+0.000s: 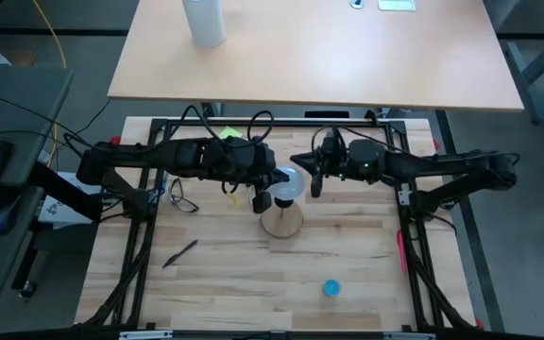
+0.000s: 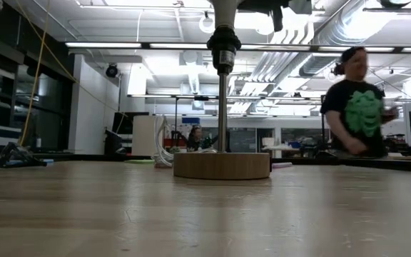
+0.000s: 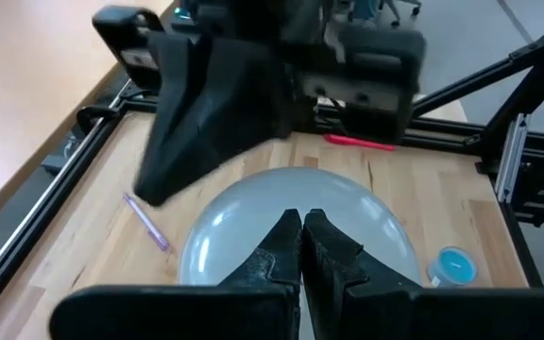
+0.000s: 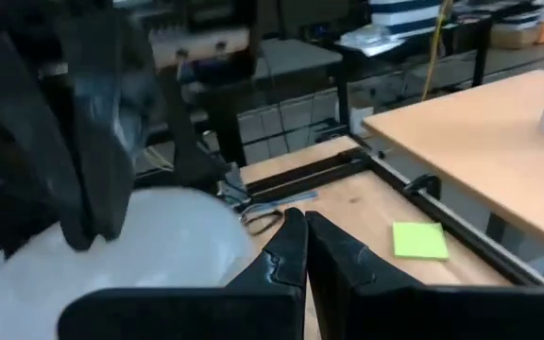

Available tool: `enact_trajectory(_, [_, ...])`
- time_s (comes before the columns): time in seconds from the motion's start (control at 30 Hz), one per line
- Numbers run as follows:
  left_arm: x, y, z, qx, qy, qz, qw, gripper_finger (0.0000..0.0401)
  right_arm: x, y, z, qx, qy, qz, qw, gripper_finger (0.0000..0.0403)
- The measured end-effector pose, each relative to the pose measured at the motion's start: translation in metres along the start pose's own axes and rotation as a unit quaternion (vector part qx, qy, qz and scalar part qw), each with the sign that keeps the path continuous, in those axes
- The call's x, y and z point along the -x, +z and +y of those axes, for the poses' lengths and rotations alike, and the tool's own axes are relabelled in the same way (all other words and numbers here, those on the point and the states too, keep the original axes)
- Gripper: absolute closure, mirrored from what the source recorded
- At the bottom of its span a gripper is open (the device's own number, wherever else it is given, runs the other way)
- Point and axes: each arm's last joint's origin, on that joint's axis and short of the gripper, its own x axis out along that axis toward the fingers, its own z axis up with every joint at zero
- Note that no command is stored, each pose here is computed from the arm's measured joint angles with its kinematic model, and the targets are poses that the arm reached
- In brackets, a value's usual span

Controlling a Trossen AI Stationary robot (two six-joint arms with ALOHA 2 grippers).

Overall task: Screw lightbulb
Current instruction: Insert the lightbulb into the lamp

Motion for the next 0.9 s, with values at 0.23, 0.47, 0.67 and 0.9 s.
enact_trajectory(0.23, [0.0, 0.001, -0.001, 0.0, -0.006, -0.005, 1.0, 0.0401, 0.0, -0.007, 0.019, -0.009, 0.02, 0.006, 1.0, 0.0403])
enact_trajectory(0.47, [0.0, 0.001, -0.001, 0.001, 0.001, -0.008, 1.0, 0.0401, 0.018, -0.007, 0.042, -0.019, 0.02, 0.007, 1.0, 0.0403])
enact_trajectory(0.67, [-0.002, -0.001, 0.002, -0.002, 0.017, 0.004, 1.0, 0.0401, 0.029, -0.012, 0.058, -0.022, 0.022, 0.017, 0.999, 0.0403])
enact_trajectory(0.9, [-0.002, -0.002, 0.002, -0.003, 0.024, 0.006, 1.0, 0.0401, 0.035, -0.015, 0.066, -0.021, 0.007, 0.022, 1.0, 0.0403])
